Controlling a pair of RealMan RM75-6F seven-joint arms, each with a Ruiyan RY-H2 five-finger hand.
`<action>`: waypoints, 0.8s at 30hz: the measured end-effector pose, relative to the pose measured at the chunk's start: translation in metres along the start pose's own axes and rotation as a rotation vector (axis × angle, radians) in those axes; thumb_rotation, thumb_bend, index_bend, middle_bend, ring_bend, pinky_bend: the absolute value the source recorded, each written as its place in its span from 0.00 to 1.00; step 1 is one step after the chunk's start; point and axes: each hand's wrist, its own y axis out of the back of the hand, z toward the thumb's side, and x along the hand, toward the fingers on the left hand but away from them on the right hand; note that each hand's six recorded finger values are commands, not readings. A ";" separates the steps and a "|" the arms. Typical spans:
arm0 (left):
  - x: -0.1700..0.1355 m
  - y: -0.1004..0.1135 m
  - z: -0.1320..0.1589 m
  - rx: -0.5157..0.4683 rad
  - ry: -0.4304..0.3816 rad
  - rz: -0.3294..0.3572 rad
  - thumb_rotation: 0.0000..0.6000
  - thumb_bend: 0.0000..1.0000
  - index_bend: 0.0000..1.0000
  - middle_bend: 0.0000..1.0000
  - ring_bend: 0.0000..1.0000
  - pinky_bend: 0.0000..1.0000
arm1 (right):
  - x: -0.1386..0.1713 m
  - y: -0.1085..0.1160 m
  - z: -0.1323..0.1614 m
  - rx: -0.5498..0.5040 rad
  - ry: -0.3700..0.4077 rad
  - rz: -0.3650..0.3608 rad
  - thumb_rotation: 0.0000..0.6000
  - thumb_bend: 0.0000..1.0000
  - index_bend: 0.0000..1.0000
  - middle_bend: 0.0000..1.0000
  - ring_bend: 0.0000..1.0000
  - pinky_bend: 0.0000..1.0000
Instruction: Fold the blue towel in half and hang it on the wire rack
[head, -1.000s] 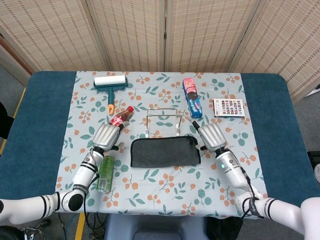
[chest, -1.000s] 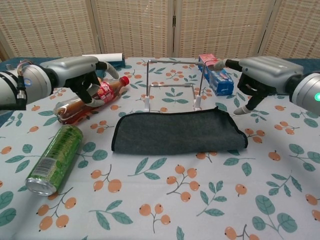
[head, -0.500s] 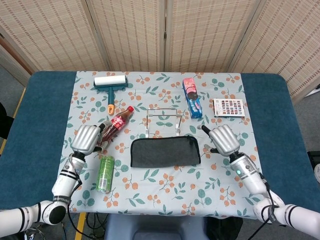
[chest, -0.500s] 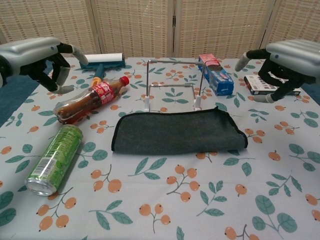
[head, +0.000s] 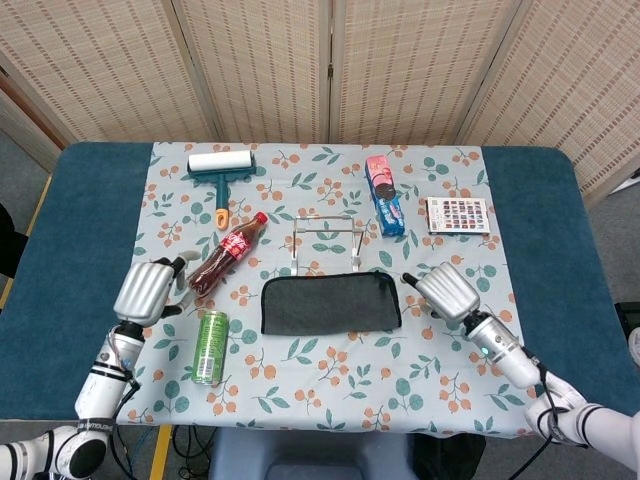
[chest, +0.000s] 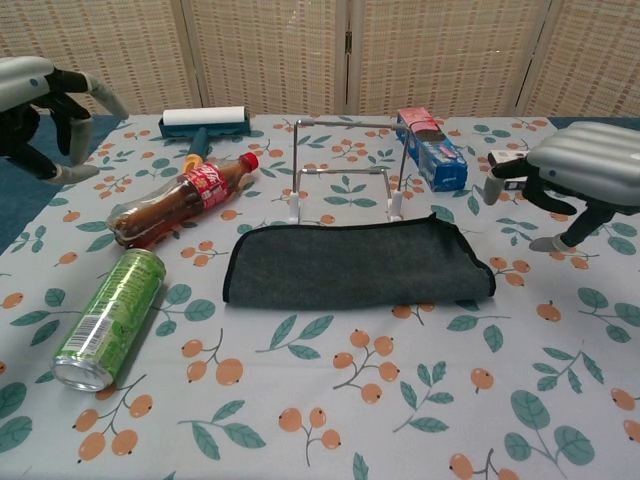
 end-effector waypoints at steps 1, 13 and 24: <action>-0.002 0.000 -0.001 0.000 0.001 0.001 1.00 0.29 0.26 0.60 0.50 0.77 | -0.002 -0.002 0.000 0.007 0.005 0.002 1.00 0.16 0.37 0.85 0.86 1.00; -0.010 0.004 -0.004 -0.015 -0.005 0.021 1.00 0.29 0.26 0.59 0.49 0.76 | -0.025 -0.024 0.021 0.110 0.108 0.012 1.00 0.14 0.38 0.85 0.86 1.00; -0.013 0.001 -0.009 -0.026 0.009 0.007 1.00 0.29 0.25 0.58 0.49 0.76 | -0.037 -0.031 0.033 0.153 0.145 0.005 1.00 0.14 0.38 0.85 0.86 1.00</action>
